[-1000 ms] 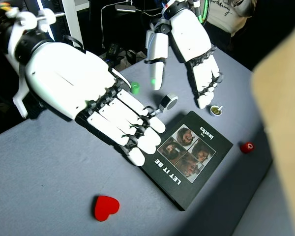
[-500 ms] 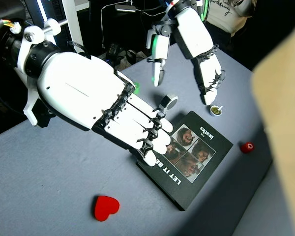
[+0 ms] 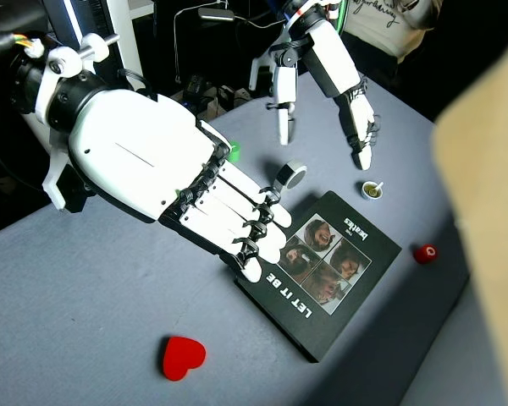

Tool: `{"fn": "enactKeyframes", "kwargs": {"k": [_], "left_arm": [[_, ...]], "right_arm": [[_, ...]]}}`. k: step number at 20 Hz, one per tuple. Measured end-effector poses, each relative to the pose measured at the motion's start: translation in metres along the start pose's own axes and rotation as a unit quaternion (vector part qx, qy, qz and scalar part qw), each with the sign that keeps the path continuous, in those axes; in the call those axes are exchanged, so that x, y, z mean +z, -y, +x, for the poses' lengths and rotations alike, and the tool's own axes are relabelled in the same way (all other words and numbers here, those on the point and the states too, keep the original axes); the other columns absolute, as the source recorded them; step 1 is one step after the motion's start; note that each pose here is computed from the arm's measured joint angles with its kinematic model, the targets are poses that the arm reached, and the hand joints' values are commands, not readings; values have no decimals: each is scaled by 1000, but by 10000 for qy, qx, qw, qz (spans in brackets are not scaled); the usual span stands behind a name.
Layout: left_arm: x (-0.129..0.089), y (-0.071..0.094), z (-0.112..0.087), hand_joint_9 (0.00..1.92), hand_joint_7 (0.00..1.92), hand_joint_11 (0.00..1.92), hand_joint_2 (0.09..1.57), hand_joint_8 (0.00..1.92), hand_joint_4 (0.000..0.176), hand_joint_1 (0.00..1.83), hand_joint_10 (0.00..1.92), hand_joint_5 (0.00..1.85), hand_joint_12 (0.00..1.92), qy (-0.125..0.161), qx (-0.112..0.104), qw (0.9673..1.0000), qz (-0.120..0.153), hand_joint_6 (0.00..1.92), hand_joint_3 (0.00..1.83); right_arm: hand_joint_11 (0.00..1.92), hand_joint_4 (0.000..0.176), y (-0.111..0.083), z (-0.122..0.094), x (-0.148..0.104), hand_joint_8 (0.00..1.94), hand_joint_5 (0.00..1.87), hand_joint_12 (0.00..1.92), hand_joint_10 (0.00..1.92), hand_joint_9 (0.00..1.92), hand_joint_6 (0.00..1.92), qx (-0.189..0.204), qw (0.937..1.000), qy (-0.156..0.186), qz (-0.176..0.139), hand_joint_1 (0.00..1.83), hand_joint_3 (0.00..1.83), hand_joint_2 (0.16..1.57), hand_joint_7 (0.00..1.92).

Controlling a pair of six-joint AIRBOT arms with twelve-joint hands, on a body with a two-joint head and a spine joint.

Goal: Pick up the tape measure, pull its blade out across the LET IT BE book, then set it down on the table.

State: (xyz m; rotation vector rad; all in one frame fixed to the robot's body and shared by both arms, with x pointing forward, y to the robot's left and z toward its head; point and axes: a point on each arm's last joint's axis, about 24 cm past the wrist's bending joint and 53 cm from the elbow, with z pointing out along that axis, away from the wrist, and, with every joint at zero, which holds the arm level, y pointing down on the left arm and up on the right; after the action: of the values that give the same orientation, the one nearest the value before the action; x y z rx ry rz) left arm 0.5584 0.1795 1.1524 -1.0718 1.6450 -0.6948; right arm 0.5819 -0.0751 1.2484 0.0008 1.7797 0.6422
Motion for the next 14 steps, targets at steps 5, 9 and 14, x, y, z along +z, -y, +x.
{"fn": "enactKeyframes", "kwargs": {"k": [5,9,14], "left_arm": [[-2,-12,22,231,264,28,1040,5,0,1107,3,247,762,-452,-688,9963,239,8,9],[-5,-11,33,234,269,23,1041,5,0,1110,3,243,757,-725,-830,9933,347,3,6],[-4,-15,49,243,275,34,1031,5,0,1111,6,257,757,-1249,-864,9860,689,8,0]], "right_arm": [[0,31,-9,-3,0,8,74,549,5,59,7,352,9992,97,-151,27,4,1100,100],[0,30,-9,-12,-4,3,74,590,5,68,4,241,9990,348,-148,43,1,1097,99],[0,25,-19,-27,-5,1,69,579,2,65,0,-108,9978,583,-284,47,0,1096,98]]}}
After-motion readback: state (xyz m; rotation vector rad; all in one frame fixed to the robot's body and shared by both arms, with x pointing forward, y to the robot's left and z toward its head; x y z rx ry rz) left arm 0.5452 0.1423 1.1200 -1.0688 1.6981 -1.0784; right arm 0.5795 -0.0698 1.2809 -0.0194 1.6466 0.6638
